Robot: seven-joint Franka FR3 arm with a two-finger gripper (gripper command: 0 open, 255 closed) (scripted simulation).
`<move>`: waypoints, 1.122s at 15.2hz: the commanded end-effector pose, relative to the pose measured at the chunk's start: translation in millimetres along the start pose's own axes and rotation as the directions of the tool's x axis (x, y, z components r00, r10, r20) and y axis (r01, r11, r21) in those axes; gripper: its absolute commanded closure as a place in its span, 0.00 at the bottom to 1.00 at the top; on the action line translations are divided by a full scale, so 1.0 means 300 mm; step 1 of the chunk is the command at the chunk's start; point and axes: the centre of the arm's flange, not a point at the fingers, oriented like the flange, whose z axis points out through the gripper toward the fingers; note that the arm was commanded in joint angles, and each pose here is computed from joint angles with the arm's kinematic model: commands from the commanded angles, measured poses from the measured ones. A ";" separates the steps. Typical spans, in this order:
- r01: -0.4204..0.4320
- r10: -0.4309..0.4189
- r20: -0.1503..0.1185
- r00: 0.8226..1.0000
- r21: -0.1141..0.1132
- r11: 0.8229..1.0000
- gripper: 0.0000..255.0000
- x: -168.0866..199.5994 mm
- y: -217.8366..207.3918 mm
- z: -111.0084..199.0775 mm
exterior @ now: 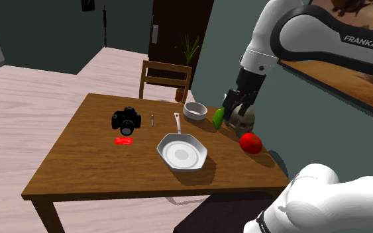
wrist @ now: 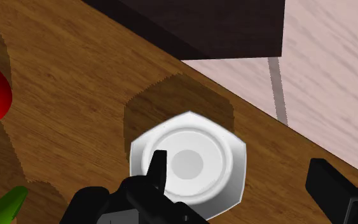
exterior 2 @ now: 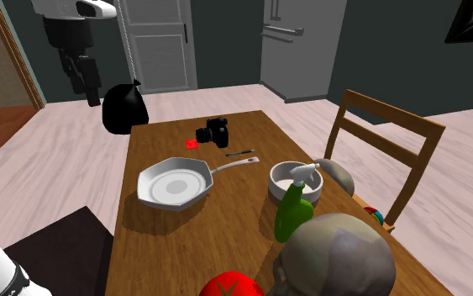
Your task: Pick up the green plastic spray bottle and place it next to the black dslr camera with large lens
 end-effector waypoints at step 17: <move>-0.209 0.209 -0.018 0.978 -0.012 0.978 0.00 0.469 0.494 0.121</move>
